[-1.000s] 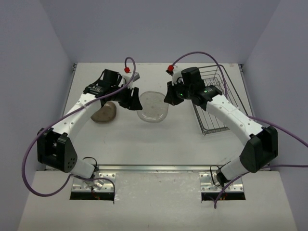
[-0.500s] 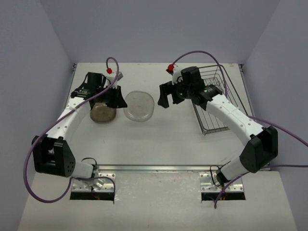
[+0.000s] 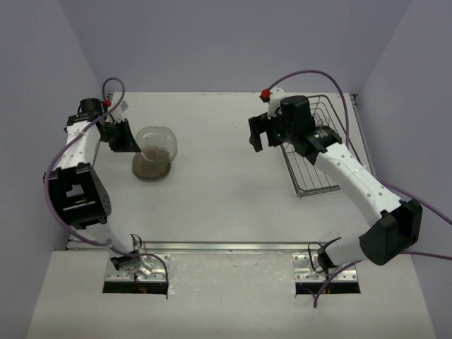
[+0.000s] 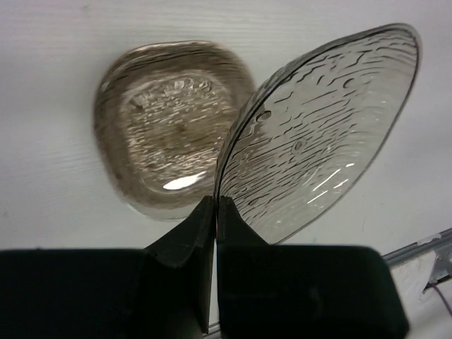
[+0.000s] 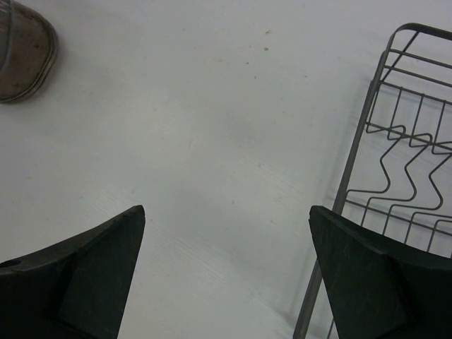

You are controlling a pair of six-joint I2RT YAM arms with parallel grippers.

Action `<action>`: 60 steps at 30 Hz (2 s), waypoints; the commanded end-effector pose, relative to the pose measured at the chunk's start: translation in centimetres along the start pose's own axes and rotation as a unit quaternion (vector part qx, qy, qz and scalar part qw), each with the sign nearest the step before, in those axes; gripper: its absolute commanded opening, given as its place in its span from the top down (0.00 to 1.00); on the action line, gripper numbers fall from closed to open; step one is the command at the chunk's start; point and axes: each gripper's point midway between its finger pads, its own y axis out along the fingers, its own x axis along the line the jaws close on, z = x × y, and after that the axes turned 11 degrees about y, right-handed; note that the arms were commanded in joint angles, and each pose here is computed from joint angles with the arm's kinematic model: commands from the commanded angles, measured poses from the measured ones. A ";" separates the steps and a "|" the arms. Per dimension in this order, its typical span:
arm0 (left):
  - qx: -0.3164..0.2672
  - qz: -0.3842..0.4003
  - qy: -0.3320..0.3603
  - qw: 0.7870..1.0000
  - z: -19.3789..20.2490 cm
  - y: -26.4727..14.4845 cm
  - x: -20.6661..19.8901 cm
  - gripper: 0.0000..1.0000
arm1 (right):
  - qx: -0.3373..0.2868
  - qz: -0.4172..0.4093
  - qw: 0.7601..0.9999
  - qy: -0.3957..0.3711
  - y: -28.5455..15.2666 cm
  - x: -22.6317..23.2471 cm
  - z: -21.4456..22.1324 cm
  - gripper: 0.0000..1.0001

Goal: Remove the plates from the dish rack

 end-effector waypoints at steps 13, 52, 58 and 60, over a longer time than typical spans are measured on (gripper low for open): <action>0.073 -0.041 -0.073 0.994 4.2 2.6 7.3 1.00 | 0.018 0.045 0.999 0.013 0.4 -3.3 1.5 0.01; -0.173 -0.053 0.204 0.962 -7.9 -4.1 -8.1 0.00 | 0.048 0.195 0.971 0.130 -7.1 -15.9 8.1 0.01; -0.178 -0.048 0.207 0.961 -6.6 -3.6 -8.5 0.00 | 0.051 0.186 0.971 0.138 -7.0 -15.5 8.6 0.01; -0.184 -0.047 0.211 0.959 -6.3 -3.9 -8.7 0.00 | 0.050 0.186 0.971 0.140 -6.9 -15.5 8.2 0.01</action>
